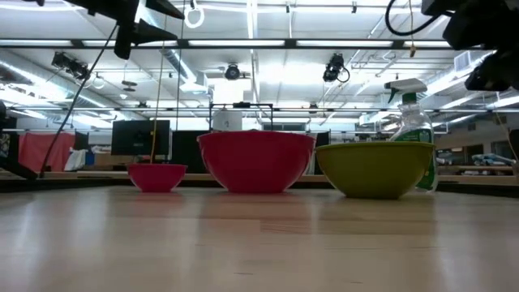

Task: Nest bowls inside each other
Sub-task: Stack the orange bowl on top of the red bowl

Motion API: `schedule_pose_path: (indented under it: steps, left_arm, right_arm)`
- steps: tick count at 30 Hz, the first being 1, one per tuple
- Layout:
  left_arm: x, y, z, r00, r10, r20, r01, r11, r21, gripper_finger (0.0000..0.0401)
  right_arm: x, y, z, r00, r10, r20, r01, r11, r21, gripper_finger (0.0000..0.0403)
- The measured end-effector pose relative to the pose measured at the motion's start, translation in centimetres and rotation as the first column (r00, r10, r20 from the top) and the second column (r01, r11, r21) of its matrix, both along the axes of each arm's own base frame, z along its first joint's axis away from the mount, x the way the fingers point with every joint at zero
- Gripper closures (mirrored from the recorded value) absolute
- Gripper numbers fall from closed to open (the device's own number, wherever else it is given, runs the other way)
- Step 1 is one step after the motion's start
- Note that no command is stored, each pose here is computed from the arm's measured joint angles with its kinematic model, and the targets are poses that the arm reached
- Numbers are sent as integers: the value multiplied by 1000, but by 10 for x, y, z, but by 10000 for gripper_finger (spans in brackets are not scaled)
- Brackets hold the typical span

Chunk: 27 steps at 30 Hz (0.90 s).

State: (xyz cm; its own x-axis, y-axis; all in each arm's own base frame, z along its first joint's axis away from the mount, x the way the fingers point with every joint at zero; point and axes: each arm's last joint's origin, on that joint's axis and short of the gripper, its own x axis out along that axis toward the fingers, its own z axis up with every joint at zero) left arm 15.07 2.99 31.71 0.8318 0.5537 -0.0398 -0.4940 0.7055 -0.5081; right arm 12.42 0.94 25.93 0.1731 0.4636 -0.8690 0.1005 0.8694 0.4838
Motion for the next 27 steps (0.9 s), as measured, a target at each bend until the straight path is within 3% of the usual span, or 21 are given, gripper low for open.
schedule_pose_path:
  steps: [8,18,22,27]
  left_arm:
    - [1,0,1,1000,-1,11,1,1000,-6,177]
    - [1,0,1,1000,-4,-4,4,1000,18,177]
    - [1,0,1,1000,-5,-20,6,999,41,177]
    - [1,0,1,1000,-5,-21,6,999,43,177]
  right_arm:
    - [30,23,-18,992,105,-76,-109,993,-41,178]
    - [32,60,-21,997,50,-61,-59,986,-153,214]
    - [27,73,-24,998,14,-63,-30,964,-264,215]
    - [23,86,-28,998,-10,-61,-11,943,-332,215]
